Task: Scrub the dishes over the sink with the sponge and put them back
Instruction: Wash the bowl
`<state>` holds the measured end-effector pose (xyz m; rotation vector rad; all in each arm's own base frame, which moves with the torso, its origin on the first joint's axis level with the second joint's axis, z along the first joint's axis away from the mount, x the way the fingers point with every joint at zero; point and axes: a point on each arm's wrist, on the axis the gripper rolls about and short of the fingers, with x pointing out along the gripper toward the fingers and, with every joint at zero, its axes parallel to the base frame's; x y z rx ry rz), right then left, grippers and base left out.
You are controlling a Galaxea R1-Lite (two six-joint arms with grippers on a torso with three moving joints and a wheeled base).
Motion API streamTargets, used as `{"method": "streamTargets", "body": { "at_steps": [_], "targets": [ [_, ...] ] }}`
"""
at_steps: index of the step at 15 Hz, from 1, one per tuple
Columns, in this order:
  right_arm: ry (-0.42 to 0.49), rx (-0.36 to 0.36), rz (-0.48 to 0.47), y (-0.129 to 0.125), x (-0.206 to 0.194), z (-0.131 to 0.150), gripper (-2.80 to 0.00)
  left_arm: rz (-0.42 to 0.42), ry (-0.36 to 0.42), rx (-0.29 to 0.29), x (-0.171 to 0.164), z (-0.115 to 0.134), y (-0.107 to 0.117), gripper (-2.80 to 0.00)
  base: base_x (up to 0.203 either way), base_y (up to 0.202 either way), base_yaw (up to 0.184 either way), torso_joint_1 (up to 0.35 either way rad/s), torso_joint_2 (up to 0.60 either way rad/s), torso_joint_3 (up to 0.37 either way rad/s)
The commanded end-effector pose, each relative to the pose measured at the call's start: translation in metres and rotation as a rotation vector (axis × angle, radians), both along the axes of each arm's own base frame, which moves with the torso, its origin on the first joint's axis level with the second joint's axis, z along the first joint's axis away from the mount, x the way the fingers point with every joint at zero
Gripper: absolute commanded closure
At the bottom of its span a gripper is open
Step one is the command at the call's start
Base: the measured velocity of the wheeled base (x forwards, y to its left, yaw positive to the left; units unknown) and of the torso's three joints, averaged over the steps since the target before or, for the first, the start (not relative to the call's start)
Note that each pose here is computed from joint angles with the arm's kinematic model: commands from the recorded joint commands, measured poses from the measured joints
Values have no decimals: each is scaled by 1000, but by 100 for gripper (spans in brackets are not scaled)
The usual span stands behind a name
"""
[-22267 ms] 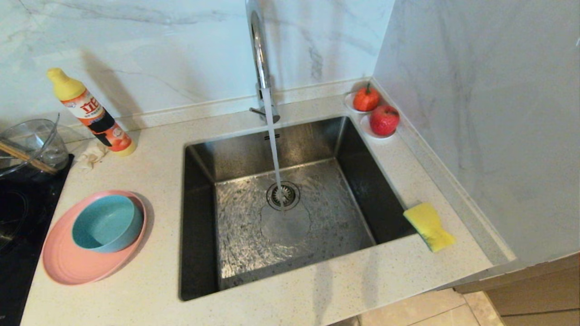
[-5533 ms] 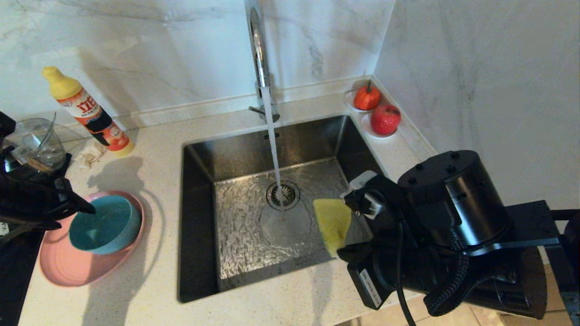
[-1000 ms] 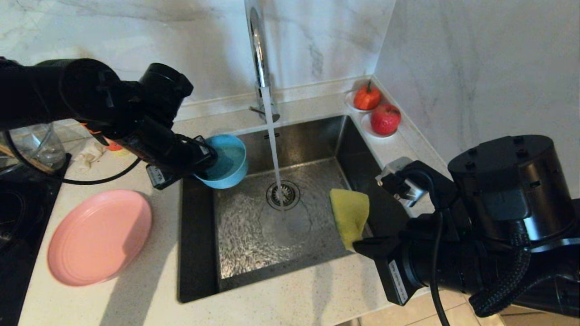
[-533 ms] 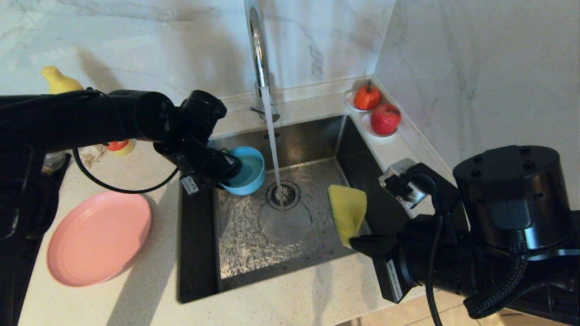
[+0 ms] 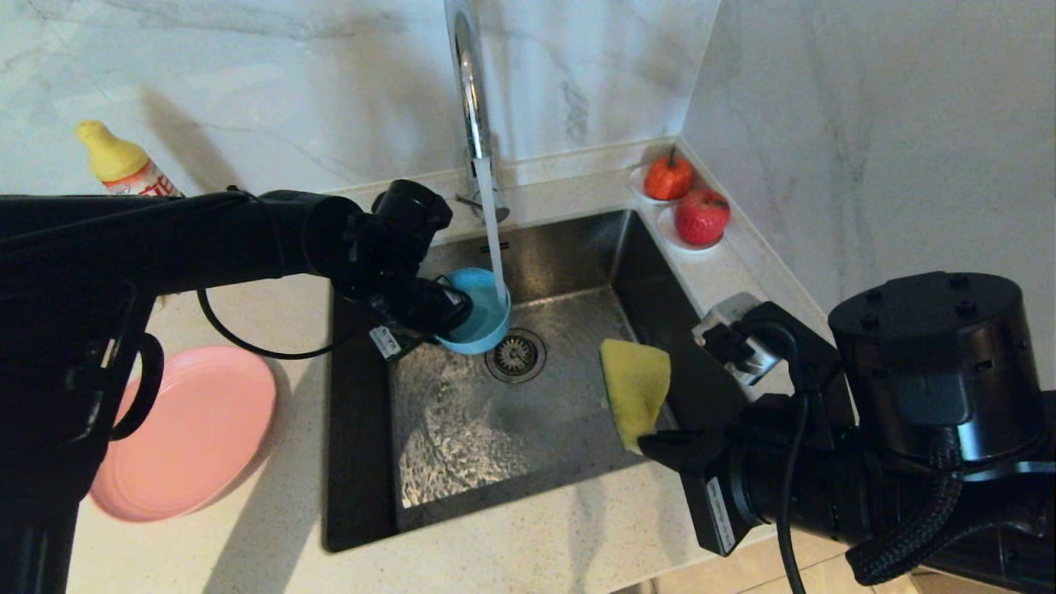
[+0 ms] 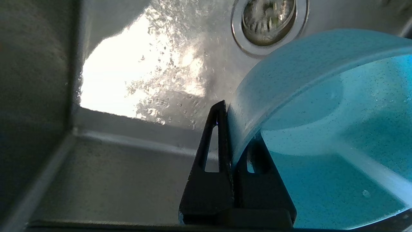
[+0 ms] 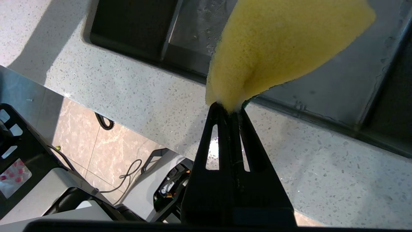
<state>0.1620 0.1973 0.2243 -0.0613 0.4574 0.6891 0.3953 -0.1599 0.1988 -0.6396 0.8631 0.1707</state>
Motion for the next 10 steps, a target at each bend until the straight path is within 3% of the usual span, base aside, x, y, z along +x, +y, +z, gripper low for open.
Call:
{"method": "streamTargets", "body": {
  "at_steps": [1, 10],
  "targets": [
    [-4, 3, 0, 0, 0, 1, 0, 1, 15, 5, 3, -9, -4, 0, 0, 0, 0, 0, 0, 0],
    [-19, 20, 1, -3, -2, 7, 0, -35, 7, 3, -1, -10, -19, 0, 0, 0, 0, 0, 0, 0]
  ]
}}
